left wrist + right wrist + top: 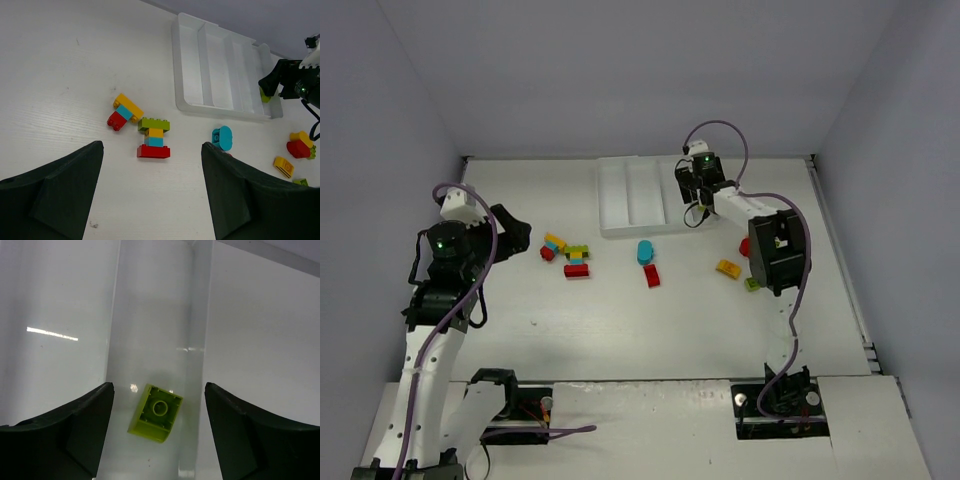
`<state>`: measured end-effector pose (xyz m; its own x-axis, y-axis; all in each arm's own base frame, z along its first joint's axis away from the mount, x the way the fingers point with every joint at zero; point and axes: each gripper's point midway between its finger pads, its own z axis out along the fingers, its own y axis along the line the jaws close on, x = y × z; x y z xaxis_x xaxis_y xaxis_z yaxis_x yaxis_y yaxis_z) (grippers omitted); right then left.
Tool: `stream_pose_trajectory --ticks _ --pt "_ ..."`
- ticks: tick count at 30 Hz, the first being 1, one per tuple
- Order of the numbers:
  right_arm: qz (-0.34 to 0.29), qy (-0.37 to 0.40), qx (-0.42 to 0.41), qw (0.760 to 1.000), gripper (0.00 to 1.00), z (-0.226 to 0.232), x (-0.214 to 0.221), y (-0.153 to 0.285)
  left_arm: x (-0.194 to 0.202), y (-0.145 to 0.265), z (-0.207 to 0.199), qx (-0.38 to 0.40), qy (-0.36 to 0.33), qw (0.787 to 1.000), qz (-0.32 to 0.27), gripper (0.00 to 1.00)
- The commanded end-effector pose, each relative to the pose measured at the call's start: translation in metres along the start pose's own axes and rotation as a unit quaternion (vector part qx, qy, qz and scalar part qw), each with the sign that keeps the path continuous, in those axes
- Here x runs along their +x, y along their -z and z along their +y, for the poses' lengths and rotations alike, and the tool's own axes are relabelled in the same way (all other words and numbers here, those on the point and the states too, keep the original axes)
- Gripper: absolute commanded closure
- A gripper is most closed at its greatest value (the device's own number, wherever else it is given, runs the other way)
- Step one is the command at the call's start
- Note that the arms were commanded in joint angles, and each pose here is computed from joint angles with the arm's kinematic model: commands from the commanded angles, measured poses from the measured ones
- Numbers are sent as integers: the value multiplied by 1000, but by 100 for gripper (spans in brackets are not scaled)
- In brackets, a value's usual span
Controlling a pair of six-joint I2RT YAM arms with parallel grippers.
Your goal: Sort the legos into containers by color
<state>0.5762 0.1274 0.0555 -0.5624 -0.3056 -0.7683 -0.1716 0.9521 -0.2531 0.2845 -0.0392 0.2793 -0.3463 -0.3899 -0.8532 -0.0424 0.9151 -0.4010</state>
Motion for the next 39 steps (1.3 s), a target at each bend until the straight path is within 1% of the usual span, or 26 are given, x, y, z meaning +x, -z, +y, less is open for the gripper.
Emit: stream_pose_trajectory --ticks 1,2,4,5,6,7,8,9,10,11,12,13,14,15,16,20,21,24,25,27,32,34,35,36,39 --pt "-89 -23 5 996 29 -18 -75 50 -24 -1 -12 20 6 999 -37 27" --pt "-111 -27 4 993 29 -18 -93 71 -22 -3 -11 20 7 999 -34 27" --pt "-110 -36 -1 993 28 -11 -87 90 -22 -3 -12 21 7 999 -33 27" --pt "-132 -50 -13 990 28 -3 -102 117 -22 -2 -12 21 7 999 -33 27" --pt "-116 -50 -23 992 28 9 -83 123 -22 -3 -12 21 7 999 -33 27" --pt "-131 -57 -29 989 28 12 -90 146 -22 -3 -11 20 7 999 -33 27" --pt "-125 -63 -61 988 24 47 -75 166 -22 -3 -10 17 7 999 -35 27" --pt "-107 -57 -61 991 24 50 -57 161 -22 -3 -10 17 7 999 -35 27" --pt "-112 -74 -85 987 22 70 -56 181 -21 -4 -9 14 7 999 -33 27" --pt "-106 -77 -98 986 21 82 -47 188 -20 -5 -8 13 6 999 -33 27" --pt "-82 -77 -108 988 20 92 -21 189 -21 -5 -8 12 7 999 -32 27" --pt "-81 -97 -125 984 20 103 -18 200 -20 -6 -8 11 7 1000 -29 27" --pt "-75 -95 -143 982 19 120 -9 209 -19 -6 -7 9 7 1000 -28 27" --pt "-57 -96 -147 983 19 128 11 211 -19 -6 -7 9 6 1000 -26 27" --pt "-54 -109 -145 982 19 132 17 215 -19 -6 -7 9 6 1000 -28 27" --pt "-29 -90 -156 983 19 167 56 226 -19 -7 -5 4 6 1000 -30 27" --pt "-15 -87 -156 984 19 172 69 223 -18 -7 -5 5 6 1000 -28 27" --pt "1 -84 -155 984 21 184 90 216 -16 -10 -5 5 7 1000 -22 27" --pt "6 -83 -154 985 24 186 96 214 -17 -10 -5 5 7 1000 -23 27" --pt "13 -83 -149 985 25 188 104 207 -15 -11 -4 2 7 1000 -20 27" --pt "19 -75 -129 989 33 189 114 192 -17 -9 -3 1 6 1000 -24 27" --pt "24 -71 -125 989 44 191 120 187 -15 -10 -3 1 6 1000 -22 27" --pt "25 -73 -116 990 54 189 123 184 -16 -10 -4 1 6 1000 -21 27" --pt "24 -77 -110 991 75 186 123 185 -15 -11 -3 1 6 1000 -21 27" --pt "9 -77 -91 993 99 172 119 192 -15 -11 -3 1 7 1000 -20 27"
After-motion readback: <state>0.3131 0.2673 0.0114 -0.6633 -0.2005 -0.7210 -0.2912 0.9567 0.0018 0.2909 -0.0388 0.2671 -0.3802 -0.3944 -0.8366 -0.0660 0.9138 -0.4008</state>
